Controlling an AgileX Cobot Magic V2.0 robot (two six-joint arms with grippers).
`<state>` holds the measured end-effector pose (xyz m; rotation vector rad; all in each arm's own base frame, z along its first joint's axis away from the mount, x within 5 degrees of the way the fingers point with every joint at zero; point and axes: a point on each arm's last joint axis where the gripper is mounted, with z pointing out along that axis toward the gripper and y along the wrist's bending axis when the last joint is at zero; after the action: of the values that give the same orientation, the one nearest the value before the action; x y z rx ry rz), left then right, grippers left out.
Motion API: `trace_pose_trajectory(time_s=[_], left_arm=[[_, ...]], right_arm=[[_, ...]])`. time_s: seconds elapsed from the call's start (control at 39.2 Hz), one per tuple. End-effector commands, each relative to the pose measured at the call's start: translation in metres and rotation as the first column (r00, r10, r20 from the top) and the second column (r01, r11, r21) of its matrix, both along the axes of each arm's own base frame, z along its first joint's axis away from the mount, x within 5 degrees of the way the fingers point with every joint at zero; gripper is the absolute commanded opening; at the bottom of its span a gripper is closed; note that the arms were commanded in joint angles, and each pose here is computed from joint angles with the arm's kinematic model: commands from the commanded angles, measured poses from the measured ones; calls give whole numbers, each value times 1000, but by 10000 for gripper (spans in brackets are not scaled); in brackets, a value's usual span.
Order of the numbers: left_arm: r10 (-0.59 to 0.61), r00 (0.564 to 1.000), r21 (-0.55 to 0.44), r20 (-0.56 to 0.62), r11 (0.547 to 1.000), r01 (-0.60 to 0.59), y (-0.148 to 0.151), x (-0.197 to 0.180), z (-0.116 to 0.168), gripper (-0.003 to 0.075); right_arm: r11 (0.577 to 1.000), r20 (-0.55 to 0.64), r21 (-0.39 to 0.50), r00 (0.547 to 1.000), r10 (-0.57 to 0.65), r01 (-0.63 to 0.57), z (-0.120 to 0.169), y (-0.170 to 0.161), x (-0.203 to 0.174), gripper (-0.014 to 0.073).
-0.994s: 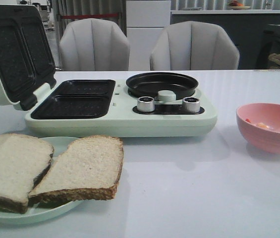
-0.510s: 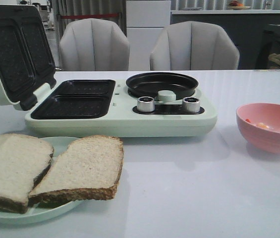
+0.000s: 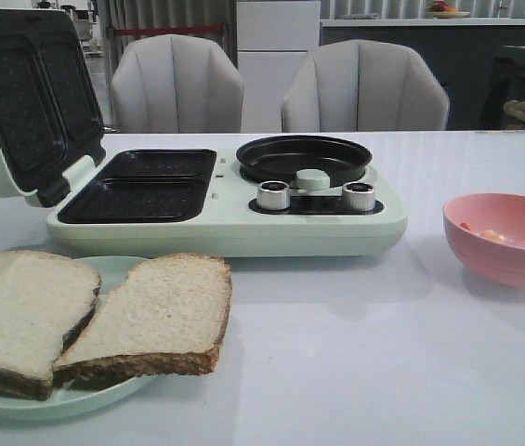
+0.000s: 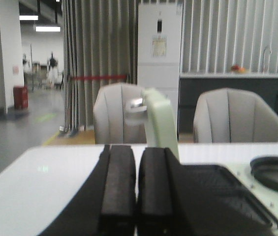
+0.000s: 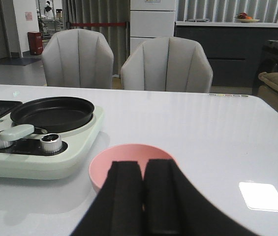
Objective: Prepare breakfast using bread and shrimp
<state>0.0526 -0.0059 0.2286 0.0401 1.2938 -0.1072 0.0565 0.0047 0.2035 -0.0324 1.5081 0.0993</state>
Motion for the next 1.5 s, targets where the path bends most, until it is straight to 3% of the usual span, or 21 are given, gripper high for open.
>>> trace_pose_trajectory(time_s=[0.0,0.1,0.43,0.92,1.02,1.17,1.22,1.48], left_arm=[[-19,981,-8,193,1000,21,-1,-8,16,113],[-11,984,-8,177,1000,13,-1,-9,31,113],[33,995,-12,-99,999,-34,3,2,78,113],[38,975,-18,-220,999,-43,4,7,70,129],[42,968,-14,-247,999,-47,4,8,67,213],[45,969,-7,-245,999,-49,4,8,68,505],[46,968,-7,-246,999,-49,4,8,68,565],[72,975,58,-212,996,-61,5,8,70,584]], right_arm=[[1000,118,0,993,-5,5,15,0,-4,141],[1000,118,0,993,-5,5,15,0,-4,141],[1000,118,0,993,-5,5,15,0,-4,141],[1000,117,0,993,-5,5,14,0,-4,141],[1000,117,0,993,-5,5,14,0,-4,141],[1000,117,0,993,-5,5,14,0,-4,141],[1000,117,0,993,-5,5,14,0,-4,141],[1000,117,0,993,-5,5,14,0,-4,141]])
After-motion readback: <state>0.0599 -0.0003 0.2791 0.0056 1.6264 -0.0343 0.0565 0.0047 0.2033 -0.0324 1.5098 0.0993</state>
